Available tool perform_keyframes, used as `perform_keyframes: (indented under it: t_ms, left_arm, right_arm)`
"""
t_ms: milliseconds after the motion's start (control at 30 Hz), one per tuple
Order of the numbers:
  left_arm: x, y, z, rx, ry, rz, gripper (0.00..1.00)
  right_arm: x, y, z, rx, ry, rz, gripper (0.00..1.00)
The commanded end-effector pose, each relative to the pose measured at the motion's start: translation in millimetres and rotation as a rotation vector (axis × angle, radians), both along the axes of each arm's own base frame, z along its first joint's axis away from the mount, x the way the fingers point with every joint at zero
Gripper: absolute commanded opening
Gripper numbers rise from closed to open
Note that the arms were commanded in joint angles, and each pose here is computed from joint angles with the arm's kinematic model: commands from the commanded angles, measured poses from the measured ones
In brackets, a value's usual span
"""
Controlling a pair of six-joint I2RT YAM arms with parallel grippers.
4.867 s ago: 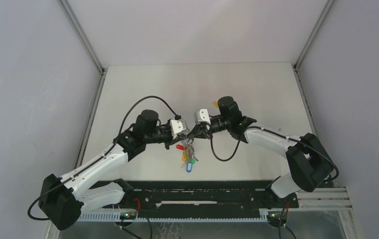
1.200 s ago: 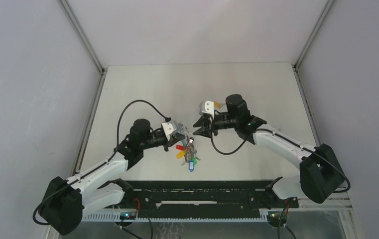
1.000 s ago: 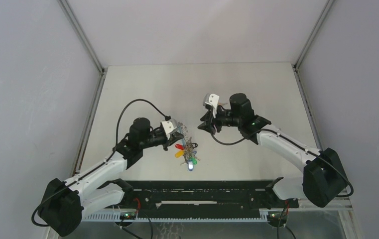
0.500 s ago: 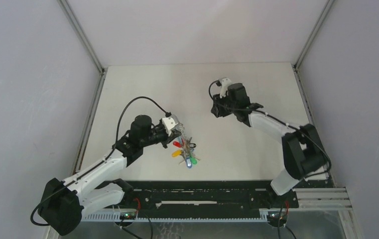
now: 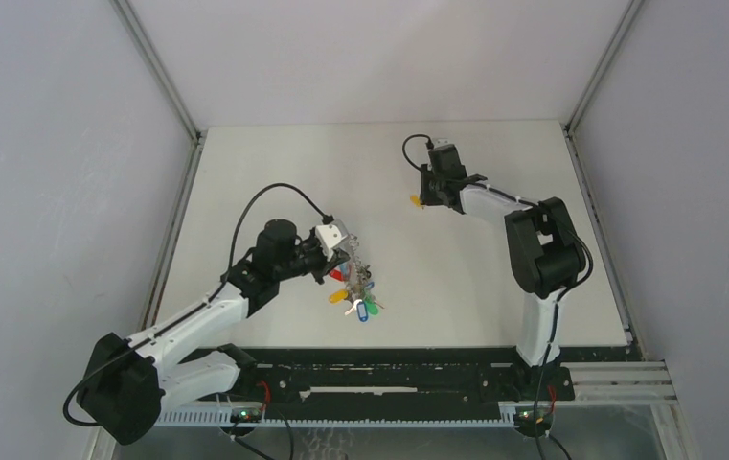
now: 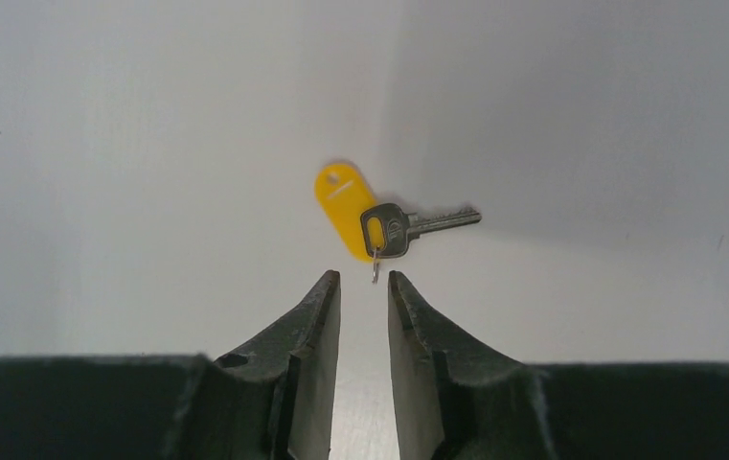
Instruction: Put the keys on the keyring
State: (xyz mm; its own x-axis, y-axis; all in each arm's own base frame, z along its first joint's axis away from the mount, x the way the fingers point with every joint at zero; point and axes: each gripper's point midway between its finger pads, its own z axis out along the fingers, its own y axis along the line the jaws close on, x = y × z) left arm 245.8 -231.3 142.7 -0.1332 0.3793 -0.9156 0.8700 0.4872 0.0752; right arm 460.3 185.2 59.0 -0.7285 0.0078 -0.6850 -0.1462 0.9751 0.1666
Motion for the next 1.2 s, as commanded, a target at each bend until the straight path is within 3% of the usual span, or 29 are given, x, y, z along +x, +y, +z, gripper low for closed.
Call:
perform_keyframes:
  t_ms: [0, 367, 567, 633, 867, 1167]
  left_arm:
    - [13.9, -7.8, 32.2, -0.033, -0.086, -0.001, 0.00]
    - [12.7, -9.3, 30.7, -0.032, -0.082, -0.014, 0.00]
    - [12.0, -10.1, 31.2, -0.033, -0.083, -0.022, 0.00]
    - [11.8, -9.6, 32.1, -0.034, -0.086, -0.020, 0.00]
    - [9.9, -8.5, 35.6, -0.040, -0.100, -0.024, 0.00]
    - [6.4, -8.6, 41.7, -0.059, -0.122, -0.033, 0.00]
  right_arm:
    - [20.1, -2.4, 4.8, 0.005, -0.021, -0.068, 0.24]
    - [23.8, 1.2, -13.2, 0.009, 0.037, -0.080, 0.16]
    - [15.4, -1.7, -14.6, -0.014, 0.065, -0.075, 0.00]
    - [8.2, -2.8, -10.4, -0.029, 0.074, -0.064, 0.00]
    - [-36.5, -13.3, 27.4, -0.069, 0.068, -0.030, 0.00]
    - [-129.7, -26.2, 56.6, -0.082, 0.062, 0.017, 0.00]
